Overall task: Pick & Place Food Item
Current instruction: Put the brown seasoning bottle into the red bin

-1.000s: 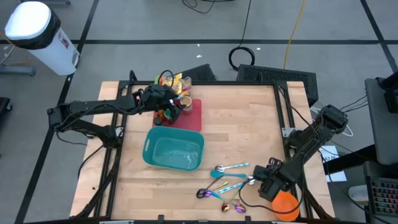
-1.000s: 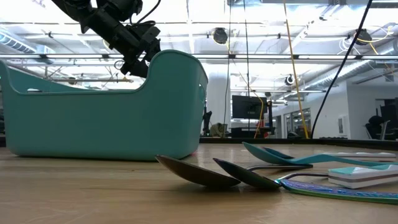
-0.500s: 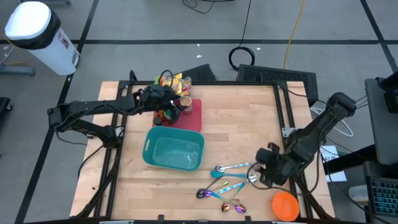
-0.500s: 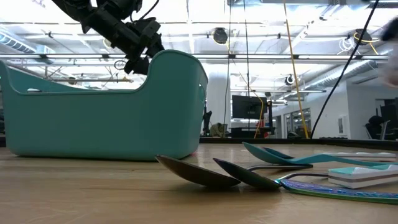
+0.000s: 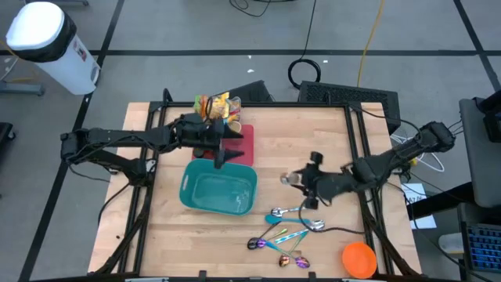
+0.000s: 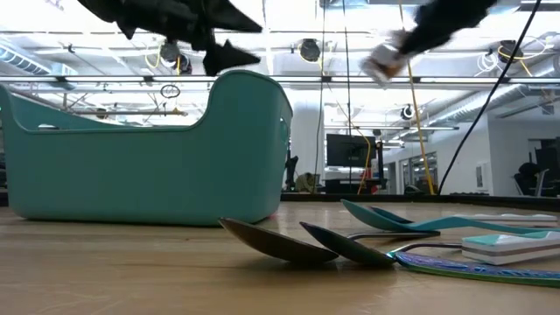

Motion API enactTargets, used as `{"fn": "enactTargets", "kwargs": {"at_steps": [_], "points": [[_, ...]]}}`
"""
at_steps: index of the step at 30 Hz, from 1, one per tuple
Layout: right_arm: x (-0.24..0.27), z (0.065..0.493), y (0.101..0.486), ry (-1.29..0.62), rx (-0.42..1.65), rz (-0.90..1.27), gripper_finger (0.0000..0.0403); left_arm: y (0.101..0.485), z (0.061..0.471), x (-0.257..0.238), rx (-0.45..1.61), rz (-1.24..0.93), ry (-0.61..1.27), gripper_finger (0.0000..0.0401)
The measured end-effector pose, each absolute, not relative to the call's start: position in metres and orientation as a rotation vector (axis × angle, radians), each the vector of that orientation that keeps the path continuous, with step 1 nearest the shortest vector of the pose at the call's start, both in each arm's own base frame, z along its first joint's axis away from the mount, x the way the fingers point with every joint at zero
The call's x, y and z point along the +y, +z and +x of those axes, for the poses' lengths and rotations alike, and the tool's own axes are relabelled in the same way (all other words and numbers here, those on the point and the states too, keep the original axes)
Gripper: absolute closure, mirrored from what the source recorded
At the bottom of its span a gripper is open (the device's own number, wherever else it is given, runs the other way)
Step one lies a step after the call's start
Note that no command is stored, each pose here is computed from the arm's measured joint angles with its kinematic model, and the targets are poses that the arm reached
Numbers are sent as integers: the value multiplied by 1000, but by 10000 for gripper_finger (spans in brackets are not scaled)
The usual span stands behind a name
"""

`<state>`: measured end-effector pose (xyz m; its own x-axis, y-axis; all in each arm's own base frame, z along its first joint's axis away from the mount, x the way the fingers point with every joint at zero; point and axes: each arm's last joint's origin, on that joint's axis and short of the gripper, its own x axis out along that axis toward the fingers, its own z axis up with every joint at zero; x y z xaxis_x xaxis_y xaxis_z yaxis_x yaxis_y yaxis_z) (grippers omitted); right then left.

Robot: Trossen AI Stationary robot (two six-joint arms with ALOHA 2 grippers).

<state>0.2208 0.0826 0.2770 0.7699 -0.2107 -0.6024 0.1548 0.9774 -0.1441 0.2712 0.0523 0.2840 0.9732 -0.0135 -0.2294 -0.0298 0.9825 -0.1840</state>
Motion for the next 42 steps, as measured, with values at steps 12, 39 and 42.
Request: {"fn": "enactTargets", "kwargs": {"at_steps": [12,39,42], "points": [[32,272,284,-60,480,-186,242,279,285,21,211,-50,17,66],[15,290,282,-33,389,-189,242,250,339,24,296,-27,-69,88],[14,290,282,-38,397,-191,242,250,339,24,296,-30,-75,140]]}}
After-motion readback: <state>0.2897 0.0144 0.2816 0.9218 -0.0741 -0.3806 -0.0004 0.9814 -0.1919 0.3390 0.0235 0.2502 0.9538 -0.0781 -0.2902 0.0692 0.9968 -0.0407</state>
